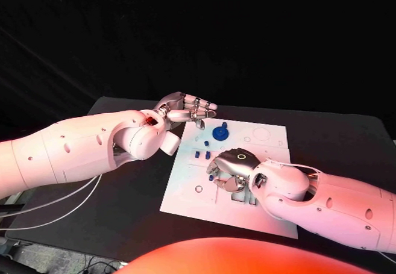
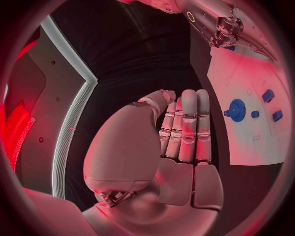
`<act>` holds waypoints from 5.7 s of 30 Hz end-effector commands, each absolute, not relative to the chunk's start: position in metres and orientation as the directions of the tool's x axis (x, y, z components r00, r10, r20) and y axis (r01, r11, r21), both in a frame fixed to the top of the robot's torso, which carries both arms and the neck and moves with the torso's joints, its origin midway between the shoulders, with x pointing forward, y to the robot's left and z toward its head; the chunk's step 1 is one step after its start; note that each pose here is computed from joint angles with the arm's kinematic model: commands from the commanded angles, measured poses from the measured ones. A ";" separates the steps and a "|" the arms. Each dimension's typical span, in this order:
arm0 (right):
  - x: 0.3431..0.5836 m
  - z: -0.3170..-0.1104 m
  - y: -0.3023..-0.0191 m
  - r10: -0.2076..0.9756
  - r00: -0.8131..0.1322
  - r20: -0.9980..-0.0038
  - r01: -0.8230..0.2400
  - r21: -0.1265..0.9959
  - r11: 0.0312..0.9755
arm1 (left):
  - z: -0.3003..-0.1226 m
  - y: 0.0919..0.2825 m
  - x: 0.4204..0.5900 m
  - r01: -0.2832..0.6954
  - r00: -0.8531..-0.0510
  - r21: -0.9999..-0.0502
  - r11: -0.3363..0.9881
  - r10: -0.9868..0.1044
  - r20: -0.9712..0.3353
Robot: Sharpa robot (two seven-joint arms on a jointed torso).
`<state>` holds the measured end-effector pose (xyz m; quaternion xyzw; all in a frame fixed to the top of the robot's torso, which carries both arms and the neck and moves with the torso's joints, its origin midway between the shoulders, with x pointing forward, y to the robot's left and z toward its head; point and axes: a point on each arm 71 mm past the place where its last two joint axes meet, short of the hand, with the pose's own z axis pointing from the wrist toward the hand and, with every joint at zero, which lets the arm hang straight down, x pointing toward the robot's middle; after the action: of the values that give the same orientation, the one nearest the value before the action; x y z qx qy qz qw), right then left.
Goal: Assemble the parts on the task board
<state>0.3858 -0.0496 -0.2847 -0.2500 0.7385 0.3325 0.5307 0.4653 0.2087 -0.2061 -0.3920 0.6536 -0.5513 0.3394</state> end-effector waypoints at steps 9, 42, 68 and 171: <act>0.384 -0.249 -0.087 0.045 -0.246 -0.968 -0.692 0.208 0.691 | -0.206 0.209 0.465 -0.145 -0.478 -0.986 0.079 -0.878 0.000; 0.427 -0.250 -0.154 -0.095 -0.268 -0.959 -0.585 0.084 0.806 | -0.206 0.210 0.465 -0.144 -0.481 -0.986 0.078 -0.876 0.001; 0.430 -0.262 -0.141 -0.085 -0.275 -0.958 -0.589 0.098 0.802 | -0.206 0.210 0.465 -0.149 -0.485 -0.986 0.080 -0.874 0.003; 0.363 -0.290 -0.016 0.015 -0.381 -0.925 -0.740 0.315 0.594 | -0.211 0.212 0.476 -0.153 -0.457 -0.985 0.076 -0.890 0.003</act>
<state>0.3657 -0.0165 -0.2850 -0.2319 0.7351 0.3830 0.5091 0.4758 0.2134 -0.2126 -0.4009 0.6553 -0.5439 0.3376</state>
